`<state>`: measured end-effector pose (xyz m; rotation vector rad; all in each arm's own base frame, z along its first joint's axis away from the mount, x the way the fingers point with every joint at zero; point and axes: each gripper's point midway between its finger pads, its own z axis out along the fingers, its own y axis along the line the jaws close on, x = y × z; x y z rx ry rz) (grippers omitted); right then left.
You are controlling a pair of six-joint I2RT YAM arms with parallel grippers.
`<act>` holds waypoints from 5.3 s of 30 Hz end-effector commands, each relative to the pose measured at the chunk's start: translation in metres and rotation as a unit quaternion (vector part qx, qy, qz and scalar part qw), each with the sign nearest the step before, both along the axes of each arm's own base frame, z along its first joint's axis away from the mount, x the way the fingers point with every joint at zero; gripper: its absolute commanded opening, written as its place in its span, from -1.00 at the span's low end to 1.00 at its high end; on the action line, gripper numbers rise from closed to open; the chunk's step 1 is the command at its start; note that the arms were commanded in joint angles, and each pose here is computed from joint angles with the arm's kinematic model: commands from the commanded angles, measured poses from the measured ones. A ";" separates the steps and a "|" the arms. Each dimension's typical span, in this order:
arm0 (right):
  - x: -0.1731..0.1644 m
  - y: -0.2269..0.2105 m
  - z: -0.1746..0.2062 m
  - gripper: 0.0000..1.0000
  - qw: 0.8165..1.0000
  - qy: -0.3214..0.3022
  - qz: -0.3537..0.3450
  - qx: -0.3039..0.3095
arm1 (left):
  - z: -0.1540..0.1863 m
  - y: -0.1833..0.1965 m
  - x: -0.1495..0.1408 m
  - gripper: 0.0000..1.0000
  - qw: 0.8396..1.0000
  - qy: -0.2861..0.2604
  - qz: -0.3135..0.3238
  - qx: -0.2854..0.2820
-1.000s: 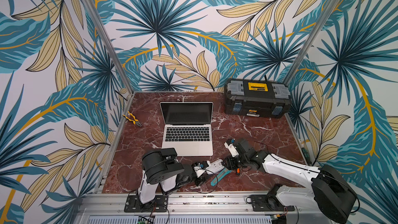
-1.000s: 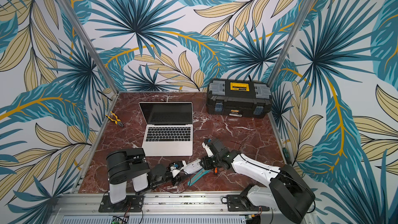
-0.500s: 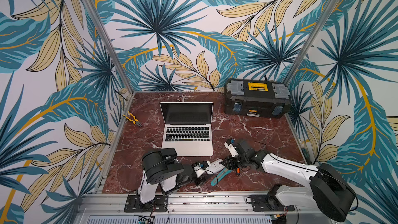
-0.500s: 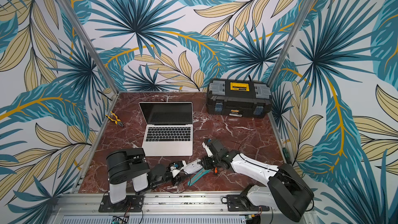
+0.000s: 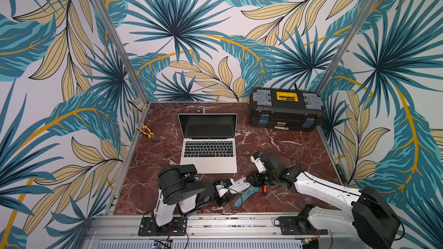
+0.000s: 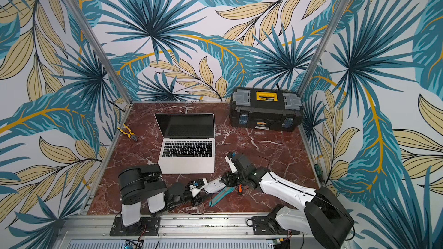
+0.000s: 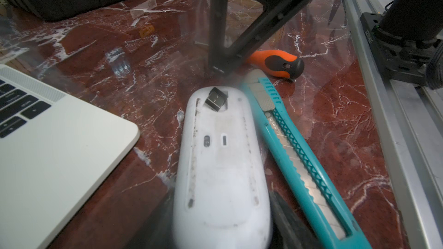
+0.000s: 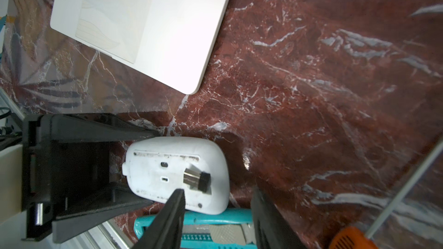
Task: Remove the wireless mouse receiver from the laptop
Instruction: Insert the USB plug into the mouse.
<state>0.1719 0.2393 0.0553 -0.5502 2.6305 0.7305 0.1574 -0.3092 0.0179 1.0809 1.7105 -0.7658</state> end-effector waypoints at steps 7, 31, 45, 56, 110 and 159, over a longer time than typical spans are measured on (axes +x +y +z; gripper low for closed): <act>0.001 0.013 -0.001 0.02 1.000 0.018 0.000 0.010 | -0.009 0.003 -0.001 0.07 1.000 0.011 0.000 0.014; -0.004 0.007 -0.022 0.05 0.998 0.014 0.016 -0.058 | -0.010 0.003 -0.001 0.07 1.000 0.012 -0.001 0.015; -0.008 0.018 -0.002 0.07 0.998 0.000 0.051 -0.024 | -0.012 0.002 -0.002 0.07 1.000 0.014 -0.003 0.018; 0.002 0.025 0.018 0.11 0.999 -0.023 0.038 -0.001 | -0.011 0.002 -0.001 0.07 1.000 0.014 -0.002 0.017; 0.008 -0.007 -0.010 0.01 0.996 -0.016 -0.009 -0.087 | -0.012 0.002 -0.001 0.08 1.000 0.014 -0.001 0.019; -0.007 -0.001 -0.023 -0.07 0.996 0.014 0.032 -0.080 | -0.013 0.001 -0.001 0.08 1.000 0.015 -0.002 0.020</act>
